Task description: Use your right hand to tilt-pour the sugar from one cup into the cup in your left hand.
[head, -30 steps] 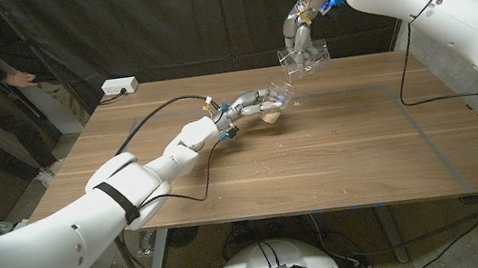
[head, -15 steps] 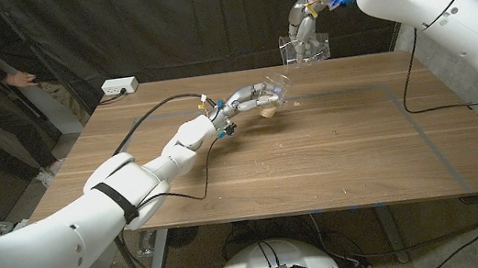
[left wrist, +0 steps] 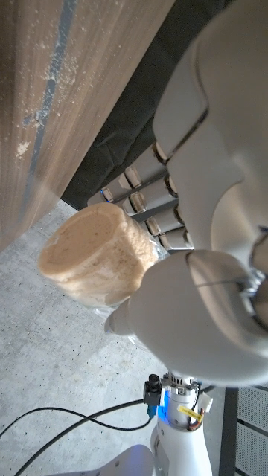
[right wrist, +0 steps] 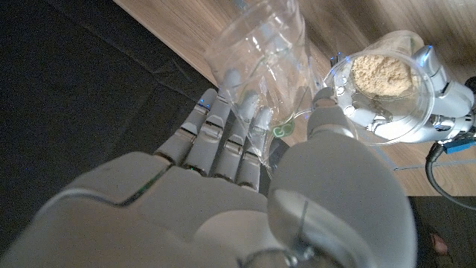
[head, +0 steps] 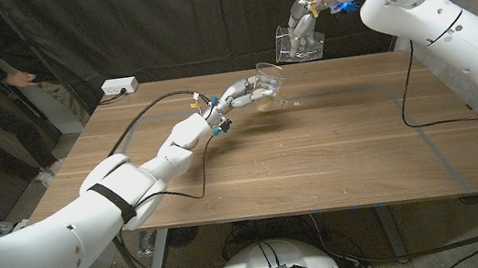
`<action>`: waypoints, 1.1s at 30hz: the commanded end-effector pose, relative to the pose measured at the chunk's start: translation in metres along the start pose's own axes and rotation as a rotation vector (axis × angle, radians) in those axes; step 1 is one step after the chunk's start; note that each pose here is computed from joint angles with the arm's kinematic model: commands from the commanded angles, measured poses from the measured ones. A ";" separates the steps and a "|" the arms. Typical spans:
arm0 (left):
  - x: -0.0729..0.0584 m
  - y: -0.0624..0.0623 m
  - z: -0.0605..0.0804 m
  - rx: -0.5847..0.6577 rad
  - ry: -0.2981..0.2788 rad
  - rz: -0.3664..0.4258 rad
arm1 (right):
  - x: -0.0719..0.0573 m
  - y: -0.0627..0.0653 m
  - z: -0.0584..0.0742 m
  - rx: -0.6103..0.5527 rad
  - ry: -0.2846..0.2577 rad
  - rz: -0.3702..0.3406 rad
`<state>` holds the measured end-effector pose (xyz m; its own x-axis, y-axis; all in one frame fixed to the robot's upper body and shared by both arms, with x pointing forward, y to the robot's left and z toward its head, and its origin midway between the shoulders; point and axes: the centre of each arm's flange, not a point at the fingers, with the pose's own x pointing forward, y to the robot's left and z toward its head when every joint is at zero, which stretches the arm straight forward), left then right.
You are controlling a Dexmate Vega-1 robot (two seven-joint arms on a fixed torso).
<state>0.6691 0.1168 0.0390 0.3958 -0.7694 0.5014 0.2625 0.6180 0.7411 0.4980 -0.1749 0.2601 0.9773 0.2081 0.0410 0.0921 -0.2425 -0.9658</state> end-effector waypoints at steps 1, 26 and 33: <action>-0.010 0.008 0.010 0.030 -0.064 0.026 | -0.002 0.003 -0.006 0.106 0.026 -0.066; -0.038 0.019 0.024 0.054 -0.170 0.104 | -0.015 0.031 -0.041 0.377 0.011 -0.252; -0.042 0.026 0.032 0.056 -0.152 0.160 | -0.011 0.047 -0.049 0.472 0.004 -0.304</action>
<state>0.6408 0.1521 0.0425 0.2775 -0.7256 0.6298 0.1870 0.6837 0.7054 0.4950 -0.2154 0.2445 0.9467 0.2062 0.2475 0.2257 0.1236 -0.9663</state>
